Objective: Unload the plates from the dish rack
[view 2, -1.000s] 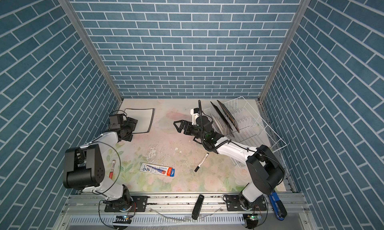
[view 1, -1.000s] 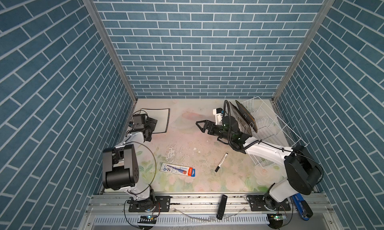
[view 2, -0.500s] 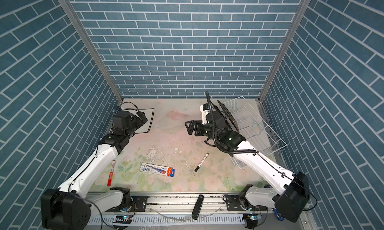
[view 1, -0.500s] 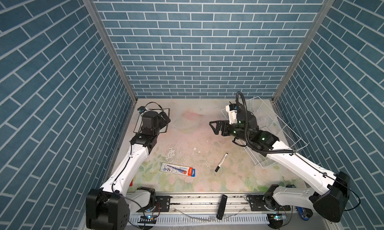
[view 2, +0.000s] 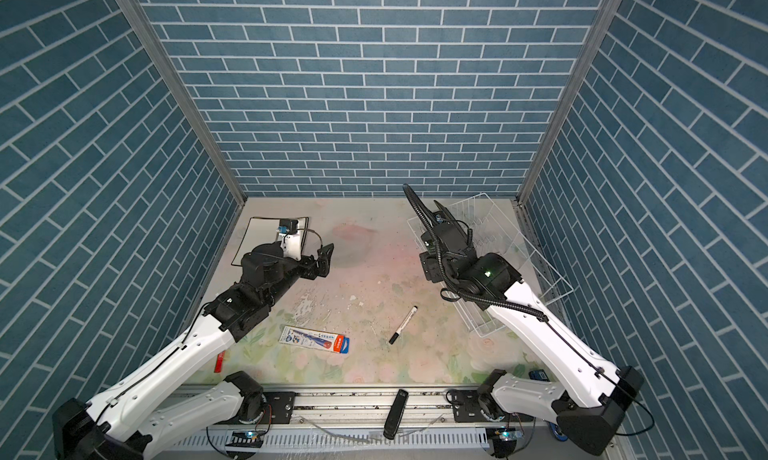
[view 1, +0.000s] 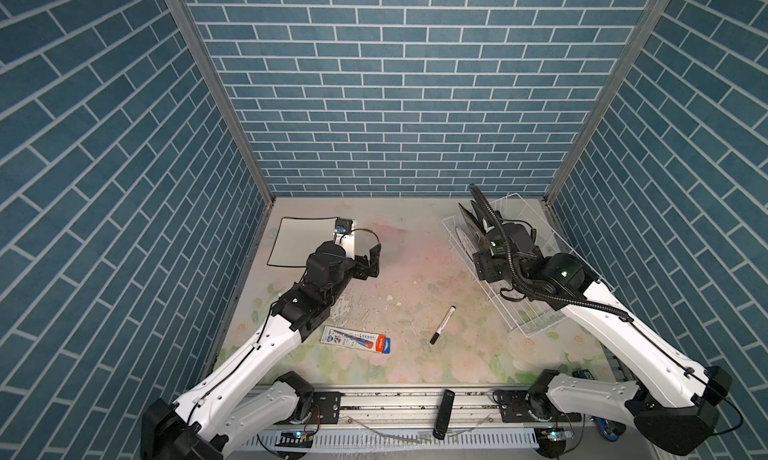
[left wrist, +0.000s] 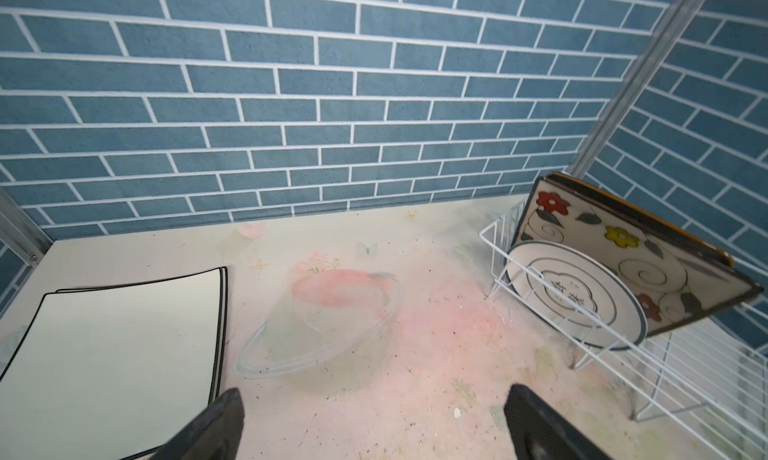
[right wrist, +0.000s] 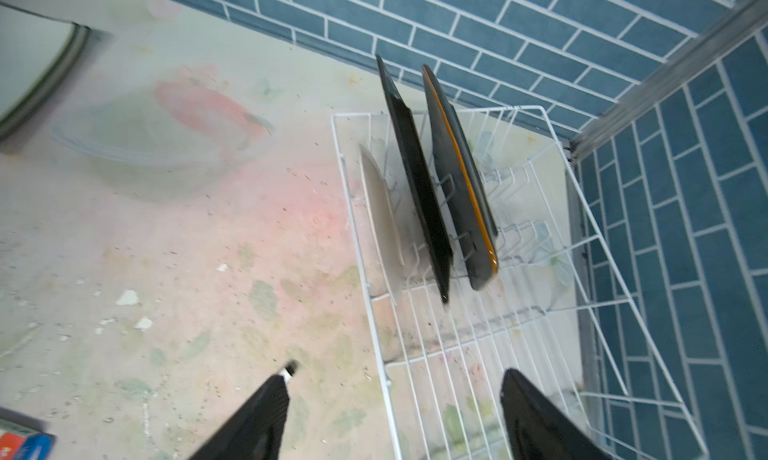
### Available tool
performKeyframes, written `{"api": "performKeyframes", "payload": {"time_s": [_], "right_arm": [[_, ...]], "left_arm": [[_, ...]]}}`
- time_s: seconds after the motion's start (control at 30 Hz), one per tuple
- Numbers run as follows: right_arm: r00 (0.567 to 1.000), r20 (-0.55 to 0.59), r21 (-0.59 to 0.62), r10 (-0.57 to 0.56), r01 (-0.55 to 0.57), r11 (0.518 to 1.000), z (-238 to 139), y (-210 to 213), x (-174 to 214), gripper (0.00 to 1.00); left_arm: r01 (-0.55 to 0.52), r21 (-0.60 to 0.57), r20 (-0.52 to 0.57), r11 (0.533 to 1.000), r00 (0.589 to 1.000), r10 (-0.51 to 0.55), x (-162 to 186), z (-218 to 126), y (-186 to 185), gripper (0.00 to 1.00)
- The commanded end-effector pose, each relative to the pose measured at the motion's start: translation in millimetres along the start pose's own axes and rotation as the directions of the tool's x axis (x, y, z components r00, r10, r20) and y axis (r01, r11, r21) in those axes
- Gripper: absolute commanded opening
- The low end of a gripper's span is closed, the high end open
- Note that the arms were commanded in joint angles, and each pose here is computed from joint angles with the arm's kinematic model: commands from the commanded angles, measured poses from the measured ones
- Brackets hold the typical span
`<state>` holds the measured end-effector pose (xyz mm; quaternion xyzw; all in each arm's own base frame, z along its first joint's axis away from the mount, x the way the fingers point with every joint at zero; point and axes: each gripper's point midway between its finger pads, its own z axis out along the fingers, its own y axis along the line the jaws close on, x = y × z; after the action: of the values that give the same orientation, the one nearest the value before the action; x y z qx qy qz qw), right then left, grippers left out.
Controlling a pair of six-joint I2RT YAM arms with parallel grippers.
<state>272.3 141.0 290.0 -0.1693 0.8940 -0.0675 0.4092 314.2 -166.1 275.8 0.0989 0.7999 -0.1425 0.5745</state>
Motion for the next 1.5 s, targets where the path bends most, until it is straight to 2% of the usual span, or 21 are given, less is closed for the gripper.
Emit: {"api": "performKeyframes", "payload": {"time_s": [0.0, 0.17, 0.27, 0.33, 0.47, 0.57, 0.83, 1.23, 1.47], "right_arm": [[0.99, -0.104, 0.114, -0.097, 0.108, 0.988, -2.7, -28.5, 11.9, 0.76], [0.985, -0.158, 0.108, -0.075, 0.093, 0.99, 5.9, -37.2, 17.4, 0.76], [0.99, -0.127, 0.107, -0.055, 0.069, 0.992, 10.2, -42.5, 13.5, 0.76], [0.993, -0.109, 0.053, -0.054, 0.06, 0.997, 15.5, -35.7, 12.0, 0.76], [0.991, -0.098, 0.057, -0.093, 0.099, 0.993, 24.6, -35.5, 10.7, 0.74], [0.988, -0.089, 0.002, -0.127, 0.127, 0.992, 29.2, -26.0, 10.0, 0.72], [0.978, -0.14, -0.002, -0.157, 0.158, 0.987, 56.0, -22.7, 8.5, 0.68], [0.971, -0.181, 0.009, -0.157, 0.162, 0.987, 85.6, -26.7, 10.3, 0.5], [0.972, -0.185, -0.018, -0.144, 0.143, 0.989, 95.3, -24.8, 12.3, 0.46]], "left_arm": [[-0.063, 0.056, 0.019, 0.996, 0.998, 0.062, 6.9, 0.2, -16.0, 1.0], [-0.132, 0.139, 0.006, 0.981, 0.991, 0.133, 18.3, 4.6, -47.0, 1.0], [-0.161, 0.172, 0.013, 0.972, 0.987, 0.161, 20.0, 5.8, -63.8, 1.0], [-0.165, 0.201, 0.004, 0.966, 0.986, 0.168, 24.7, 8.5, -72.4, 1.0], [-0.149, 0.269, 0.0, 0.952, 0.988, 0.155, 33.4, 13.1, -88.0, 1.0], [-0.13, 0.324, 0.016, 0.937, 0.991, 0.132, 35.2, 16.3, -101.9, 1.0], [-0.174, 0.305, 0.011, 0.936, 0.984, 0.179, 45.3, 25.4, -111.6, 1.0], [-0.177, 0.282, -0.007, 0.943, 0.982, 0.187, 59.4, 24.7, -102.9, 1.0], [-0.163, 0.272, -0.07, 0.948, 0.98, 0.188, 70.4, 28.4, -101.0, 1.0]]}}
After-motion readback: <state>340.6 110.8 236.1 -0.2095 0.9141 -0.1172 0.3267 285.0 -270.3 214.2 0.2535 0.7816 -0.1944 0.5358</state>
